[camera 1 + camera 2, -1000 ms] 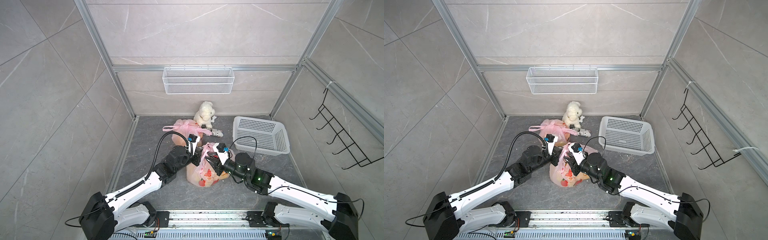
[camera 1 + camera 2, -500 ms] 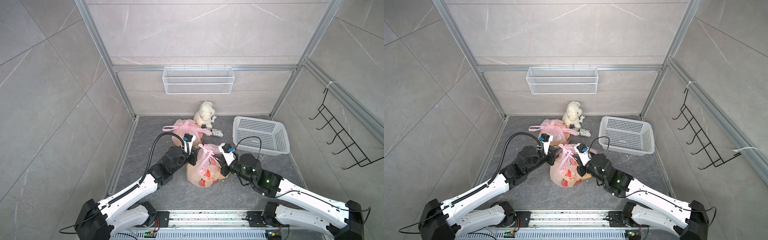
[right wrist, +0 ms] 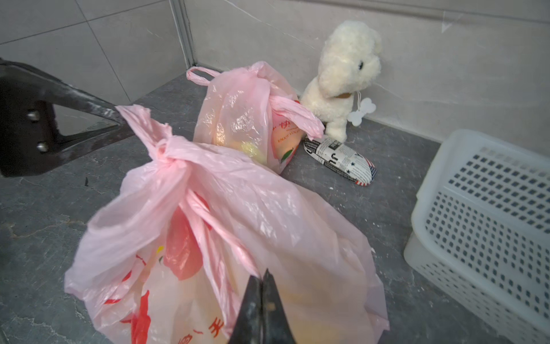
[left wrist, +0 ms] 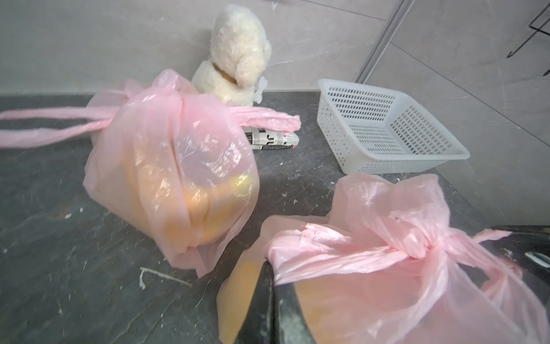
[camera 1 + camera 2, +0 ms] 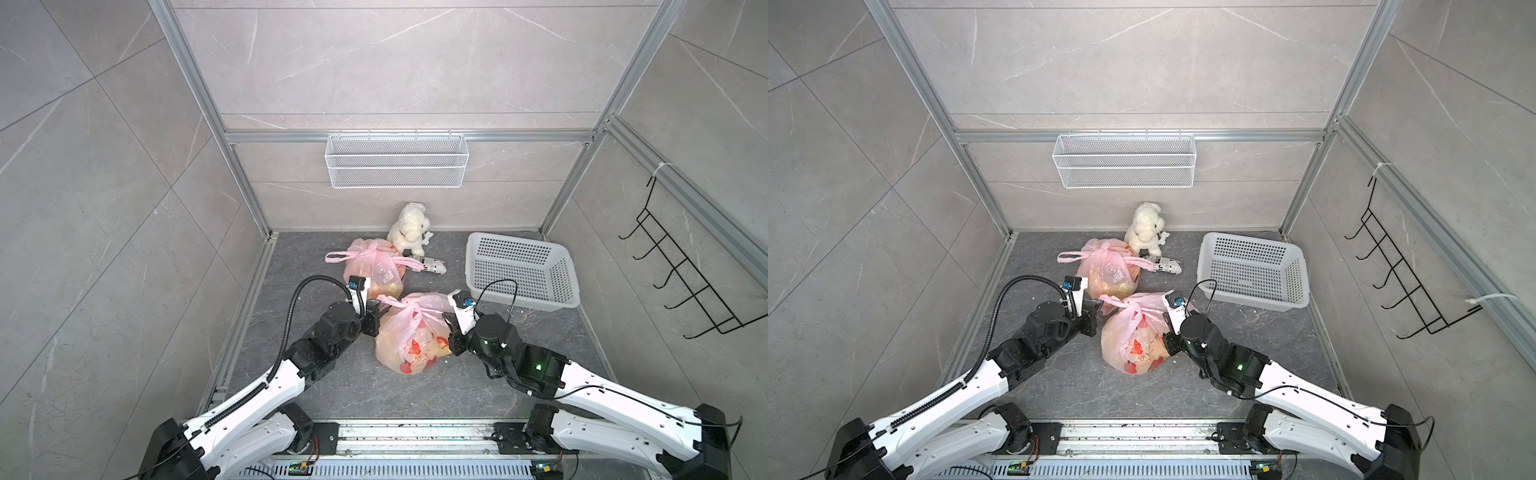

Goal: Place the banana into a plastic bag & tie a knot
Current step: Tie the plastic bag at the center of the board.

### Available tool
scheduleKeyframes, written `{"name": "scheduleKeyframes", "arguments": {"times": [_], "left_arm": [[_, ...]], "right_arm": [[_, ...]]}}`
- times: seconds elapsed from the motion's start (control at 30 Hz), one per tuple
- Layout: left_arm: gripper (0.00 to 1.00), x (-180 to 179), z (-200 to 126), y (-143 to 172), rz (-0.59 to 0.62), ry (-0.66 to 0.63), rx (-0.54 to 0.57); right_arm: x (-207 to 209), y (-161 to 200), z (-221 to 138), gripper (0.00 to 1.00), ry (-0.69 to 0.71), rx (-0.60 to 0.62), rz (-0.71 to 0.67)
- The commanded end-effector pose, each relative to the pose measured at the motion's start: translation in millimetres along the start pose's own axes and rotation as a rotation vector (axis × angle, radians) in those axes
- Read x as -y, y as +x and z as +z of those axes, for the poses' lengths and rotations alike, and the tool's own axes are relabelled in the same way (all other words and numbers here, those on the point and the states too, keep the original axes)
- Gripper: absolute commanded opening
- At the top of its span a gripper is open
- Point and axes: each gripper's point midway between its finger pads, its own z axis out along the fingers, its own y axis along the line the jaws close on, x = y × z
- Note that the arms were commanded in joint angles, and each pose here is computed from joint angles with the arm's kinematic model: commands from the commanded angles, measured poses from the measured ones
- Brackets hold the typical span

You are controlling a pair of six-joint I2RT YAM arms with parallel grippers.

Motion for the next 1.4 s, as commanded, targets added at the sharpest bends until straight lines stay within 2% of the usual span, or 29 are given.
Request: {"name": "scheduleKeyframes", "arguments": {"times": [0.0, 0.13, 0.23, 0.37, 0.67, 0.83, 0.9, 1.03, 1.13, 1.23, 1.37], "left_arm": [[0.0, -62, -14, -2, -0.111, -0.275, 0.062], [0.0, -90, -25, 15, -0.16, -0.374, 0.035], [0.0, -108, -23, 31, -0.213, -0.401, -0.009], [0.0, -130, -18, 55, -0.31, -0.443, -0.09], [0.0, -157, -19, 78, -0.446, -0.502, -0.134], [0.0, -151, -14, 54, -0.423, -0.465, -0.11], [0.0, -150, -13, 33, -0.401, -0.459, -0.084], [0.0, -151, -14, -11, -0.394, -0.435, -0.019], [0.0, -154, -21, -40, -0.393, -0.424, 0.032], [0.0, -156, -25, -55, -0.388, -0.424, 0.062], [0.0, -154, -20, -46, -0.404, -0.4, 0.039]], "right_arm": [[46, 46, -3, 0.0, 0.242, -0.12, 0.054], [73, 66, -15, 0.0, 0.386, -0.149, 0.114], [84, 80, -21, 0.0, 0.44, -0.168, 0.165], [97, 99, -22, 0.0, 0.496, -0.242, 0.235], [127, 124, -34, 0.0, 0.587, -0.295, 0.37], [116, 101, -16, 0.0, 0.492, -0.261, 0.355], [103, 78, -4, 0.0, 0.405, -0.221, 0.343], [89, 32, 11, 0.0, 0.331, -0.174, 0.322], [78, 14, 19, 0.0, 0.272, -0.147, 0.34], [66, 18, 28, 0.0, 0.243, -0.161, 0.336], [51, 46, 39, 0.0, 0.226, -0.214, 0.316]]}}
